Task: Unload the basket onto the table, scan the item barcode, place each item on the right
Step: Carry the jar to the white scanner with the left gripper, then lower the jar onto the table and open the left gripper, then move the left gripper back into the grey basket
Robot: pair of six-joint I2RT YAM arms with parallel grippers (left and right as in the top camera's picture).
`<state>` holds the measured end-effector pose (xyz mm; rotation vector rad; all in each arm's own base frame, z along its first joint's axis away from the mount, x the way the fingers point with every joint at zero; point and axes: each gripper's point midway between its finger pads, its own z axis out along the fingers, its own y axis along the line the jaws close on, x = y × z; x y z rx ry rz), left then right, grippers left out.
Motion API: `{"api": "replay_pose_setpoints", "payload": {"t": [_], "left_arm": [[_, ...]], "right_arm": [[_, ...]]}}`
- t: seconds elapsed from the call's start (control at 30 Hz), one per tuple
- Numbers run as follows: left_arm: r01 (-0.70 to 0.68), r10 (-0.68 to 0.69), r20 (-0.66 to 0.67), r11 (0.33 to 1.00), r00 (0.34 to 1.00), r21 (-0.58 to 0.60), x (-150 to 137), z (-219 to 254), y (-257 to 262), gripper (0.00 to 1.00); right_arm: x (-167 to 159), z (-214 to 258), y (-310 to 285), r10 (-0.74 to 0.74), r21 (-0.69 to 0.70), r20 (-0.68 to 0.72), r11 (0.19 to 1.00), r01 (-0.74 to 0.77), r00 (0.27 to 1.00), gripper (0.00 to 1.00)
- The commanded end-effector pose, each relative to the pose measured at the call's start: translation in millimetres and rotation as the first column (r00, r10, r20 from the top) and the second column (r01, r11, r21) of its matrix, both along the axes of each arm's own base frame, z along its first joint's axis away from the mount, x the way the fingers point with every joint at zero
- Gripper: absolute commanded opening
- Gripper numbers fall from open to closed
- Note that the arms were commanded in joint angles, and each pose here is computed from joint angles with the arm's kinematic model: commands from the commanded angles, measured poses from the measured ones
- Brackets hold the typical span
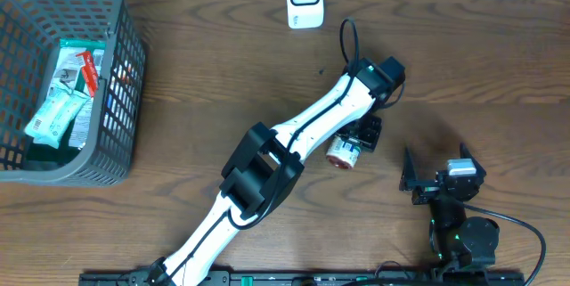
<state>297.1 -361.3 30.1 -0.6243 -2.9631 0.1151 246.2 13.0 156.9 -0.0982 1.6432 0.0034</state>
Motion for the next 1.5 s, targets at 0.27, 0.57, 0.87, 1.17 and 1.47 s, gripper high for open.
{"api": "replay_pose_setpoints", "payload": {"t": [0.27, 0.57, 0.87, 1.17, 1.47], "left_arm": [[-0.009, 0.009, 0.018, 1.0, 1.0, -0.023, 3.3, 8.5, -4.5, 0.88], [-0.012, 0.024, 0.104, 0.993, 0.994, -0.119, 16.3, 56.6, -9.1, 0.89], [-0.016, 0.119, 0.34, 0.956, 0.933, -0.291, 58.6, 175.6, 26.4, 0.89], [-0.276, 0.466, 0.639, 0.883, 0.612, -0.379, 104.3, 333.5, 230.3, 0.89], [-0.663, 0.662, 0.73, 0.625, 0.169, -0.412, 58.3, 393.9, 478.1, 0.92]], "right_arm": [[0.1, -1.1, -3.0, -0.012, -0.009, -0.003, 1.0, 0.012, 1.0, 0.99], [0.1, -1.1, -3.0, -0.012, -0.009, -0.003, 1.0, 0.012, 1.0, 0.99], [0.1, -1.1, -3.0, -0.012, -0.009, -0.003, 1.0, 0.012, 1.0, 0.99], [0.1, -1.1, -3.0, -0.012, -0.009, -0.003, 1.0, 0.012, 1.0, 0.99], [-0.3, -1.1, 3.0, 0.012, -0.009, -0.003, 1.0, -0.012, 1.0, 0.99]]}}
